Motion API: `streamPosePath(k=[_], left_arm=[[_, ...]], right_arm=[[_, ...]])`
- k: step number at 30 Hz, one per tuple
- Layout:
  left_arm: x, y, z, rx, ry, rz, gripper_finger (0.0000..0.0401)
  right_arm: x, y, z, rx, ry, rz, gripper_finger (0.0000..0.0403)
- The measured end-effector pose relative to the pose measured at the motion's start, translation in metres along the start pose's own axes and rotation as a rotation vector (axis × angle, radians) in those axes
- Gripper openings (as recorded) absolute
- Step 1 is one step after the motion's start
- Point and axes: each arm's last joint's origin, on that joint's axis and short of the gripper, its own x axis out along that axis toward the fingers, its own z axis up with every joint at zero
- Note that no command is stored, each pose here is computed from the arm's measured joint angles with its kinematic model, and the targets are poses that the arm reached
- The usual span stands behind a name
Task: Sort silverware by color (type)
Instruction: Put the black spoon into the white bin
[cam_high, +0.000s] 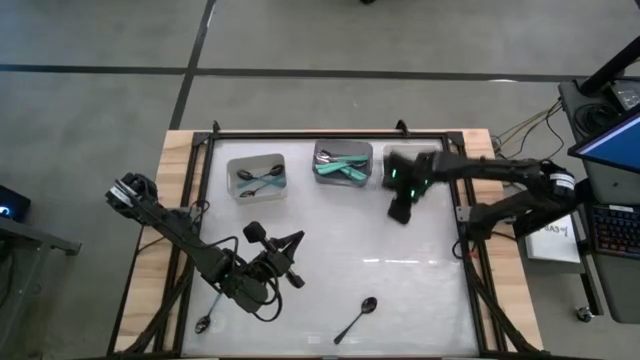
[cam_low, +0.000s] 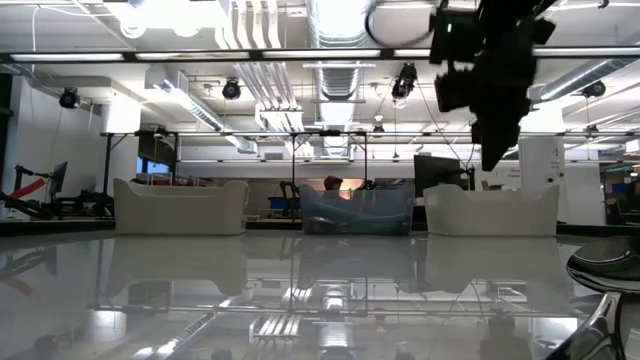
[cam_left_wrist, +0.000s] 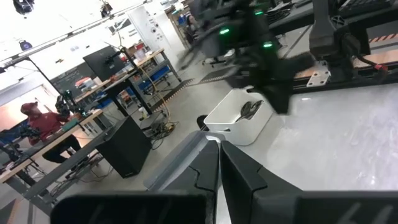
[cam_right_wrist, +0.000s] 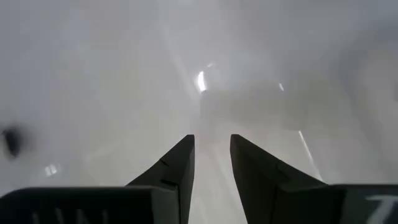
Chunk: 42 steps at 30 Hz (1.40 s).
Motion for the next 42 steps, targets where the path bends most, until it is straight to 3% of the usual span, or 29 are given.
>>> streamPosePath(k=[5,9,11,14,19,26,35,42], left_arm=[[-0.005,-0.001,0.0,0.009,-0.005,-0.013,0.0],[-0.013,-0.003,0.0,0.013,-0.016,-0.036,0.0],[-0.02,-0.005,0.0,0.004,-0.023,-0.053,0.0],[-0.032,-0.007,-0.001,-0.017,-0.037,-0.088,0.0],[-0.054,-0.01,-0.001,-0.03,-0.063,-0.149,0.0],[-0.072,-0.011,-0.002,0.021,-0.09,-0.18,0.0],[-0.075,-0.011,-0.001,0.026,-0.095,-0.188,0.0],[-0.075,-0.011,-0.001,0.025,-0.095,-0.188,0.0]], right_arm=[[0.025,0.077,-0.014,-0.312,0.0,0.105,0.0093],[0.038,0.126,-0.034,-0.537,-0.065,0.12,0.0091],[0.044,0.144,-0.042,-0.601,-0.115,0.116,0.0091],[0.05,0.165,-0.048,-0.602,-0.185,0.161,0.0098],[0.065,0.189,-0.049,-0.552,-0.256,0.262,0.0126],[0.095,0.212,-0.066,-0.697,-0.247,0.302,0.0158],[0.124,0.234,-0.068,-0.947,-0.229,0.269,0.0137],[0.149,0.245,-0.063,-1.02,-0.118,0.198,0.0125]])
